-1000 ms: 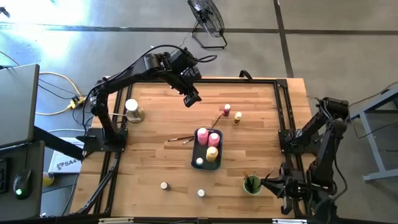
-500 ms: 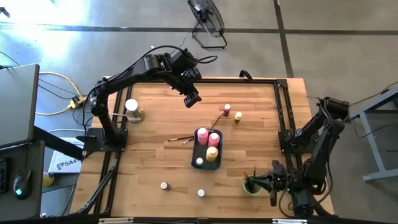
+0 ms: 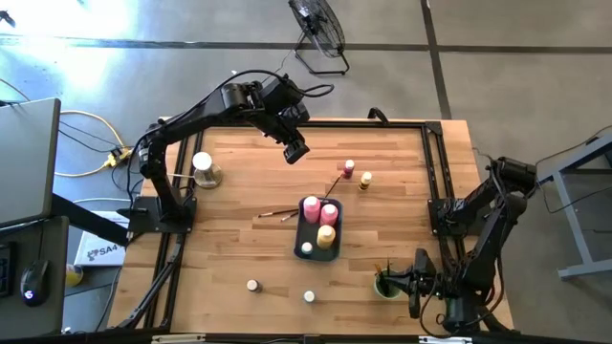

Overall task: Pick & Place Paint Supplies
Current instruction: Put the black and silver paint brush into the green cup

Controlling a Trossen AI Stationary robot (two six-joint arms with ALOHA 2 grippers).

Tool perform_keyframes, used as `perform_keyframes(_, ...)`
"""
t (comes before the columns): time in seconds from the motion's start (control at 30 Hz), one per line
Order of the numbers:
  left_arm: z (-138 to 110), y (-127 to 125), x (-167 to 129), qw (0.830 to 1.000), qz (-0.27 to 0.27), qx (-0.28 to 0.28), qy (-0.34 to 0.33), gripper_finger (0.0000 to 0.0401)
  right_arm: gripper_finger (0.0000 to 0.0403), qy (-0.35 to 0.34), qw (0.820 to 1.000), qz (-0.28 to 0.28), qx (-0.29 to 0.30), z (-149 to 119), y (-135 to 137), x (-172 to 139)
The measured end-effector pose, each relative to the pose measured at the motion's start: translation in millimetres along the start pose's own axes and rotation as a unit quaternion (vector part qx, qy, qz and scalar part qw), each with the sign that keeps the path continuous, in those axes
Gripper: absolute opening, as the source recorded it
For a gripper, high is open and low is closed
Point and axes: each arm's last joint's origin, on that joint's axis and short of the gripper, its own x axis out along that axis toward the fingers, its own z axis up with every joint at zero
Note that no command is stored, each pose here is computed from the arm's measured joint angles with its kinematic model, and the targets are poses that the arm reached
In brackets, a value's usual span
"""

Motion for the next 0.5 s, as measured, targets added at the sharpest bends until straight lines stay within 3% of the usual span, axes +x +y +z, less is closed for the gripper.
perform_keyframes(0.3,0.0,0.0,0.0,1.0,0.0,0.0,0.0,0.02,0.0004,-0.005,1.0,-0.008,-0.018,-6.6,-1.7,3.5)
perform_keyframes(0.5,0.0,0.0,0.0,1.0,0.001,0.0,0.0,0.02,0.0021,0.044,0.999,-0.013,-0.019,-9.5,-2.1,3.2)
